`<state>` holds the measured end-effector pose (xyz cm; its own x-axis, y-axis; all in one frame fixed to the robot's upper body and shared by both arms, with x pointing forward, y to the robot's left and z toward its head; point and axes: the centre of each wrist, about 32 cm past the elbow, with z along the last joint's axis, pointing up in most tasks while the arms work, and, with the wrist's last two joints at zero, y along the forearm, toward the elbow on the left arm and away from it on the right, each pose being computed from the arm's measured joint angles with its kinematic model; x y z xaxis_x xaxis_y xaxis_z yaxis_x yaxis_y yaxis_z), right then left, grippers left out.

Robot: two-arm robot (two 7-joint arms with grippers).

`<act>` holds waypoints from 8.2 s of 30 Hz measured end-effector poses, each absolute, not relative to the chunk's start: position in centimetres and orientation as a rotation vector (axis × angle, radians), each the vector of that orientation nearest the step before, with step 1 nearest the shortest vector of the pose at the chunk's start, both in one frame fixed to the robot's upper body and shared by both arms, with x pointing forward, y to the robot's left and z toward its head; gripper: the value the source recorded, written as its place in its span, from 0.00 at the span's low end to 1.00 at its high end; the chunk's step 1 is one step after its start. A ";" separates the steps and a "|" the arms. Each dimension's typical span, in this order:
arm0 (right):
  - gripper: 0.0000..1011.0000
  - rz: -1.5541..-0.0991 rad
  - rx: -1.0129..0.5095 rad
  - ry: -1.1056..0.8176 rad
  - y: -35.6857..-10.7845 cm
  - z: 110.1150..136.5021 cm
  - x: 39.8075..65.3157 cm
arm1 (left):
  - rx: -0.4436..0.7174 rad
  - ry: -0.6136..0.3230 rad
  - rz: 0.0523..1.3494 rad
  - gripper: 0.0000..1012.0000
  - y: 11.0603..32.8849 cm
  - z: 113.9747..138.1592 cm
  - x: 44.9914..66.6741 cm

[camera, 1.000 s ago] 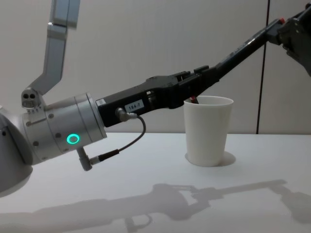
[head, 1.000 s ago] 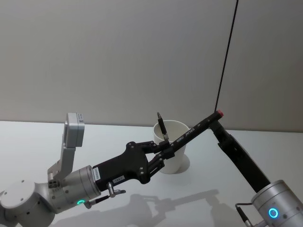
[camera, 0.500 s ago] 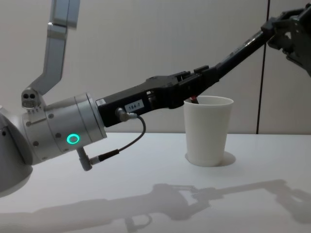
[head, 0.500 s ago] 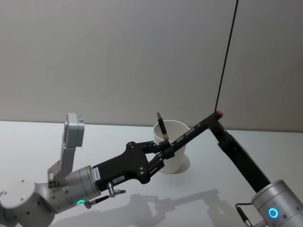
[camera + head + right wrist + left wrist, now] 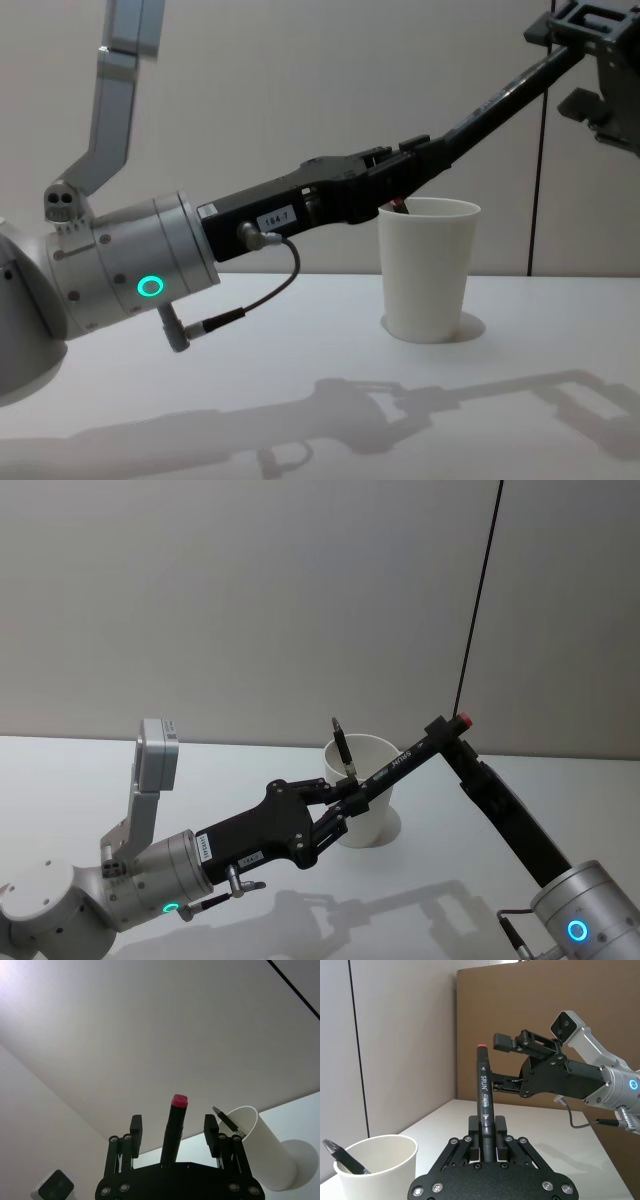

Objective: Place the pen into the pen holder.

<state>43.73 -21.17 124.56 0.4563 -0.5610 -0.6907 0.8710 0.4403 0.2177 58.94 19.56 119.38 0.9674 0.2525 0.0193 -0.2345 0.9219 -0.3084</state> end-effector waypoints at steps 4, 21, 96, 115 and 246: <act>0.83 -0.954 0.612 0.581 -21.2 124.6 43.7 | -0.309 -0.059 0.250 0.19 19.6 119.4 58.9; 0.99 -0.940 0.607 0.579 -21.0 124.6 44.0 | -0.309 -0.059 0.250 0.19 19.6 119.4 58.9; 0.19 -0.936 0.609 0.578 -20.7 124.7 44.5 | -0.309 -0.059 0.250 0.61 19.6 119.4 58.9; 0.19 -0.935 0.609 0.577 -20.7 124.7 44.5 | -0.309 -0.059 0.250 0.99 19.6 119.4 58.9; 0.99 -1.107 0.415 0.101 -20.7 123.8 54.8 | -0.309 -0.059 0.250 0.99 19.6 119.4 58.9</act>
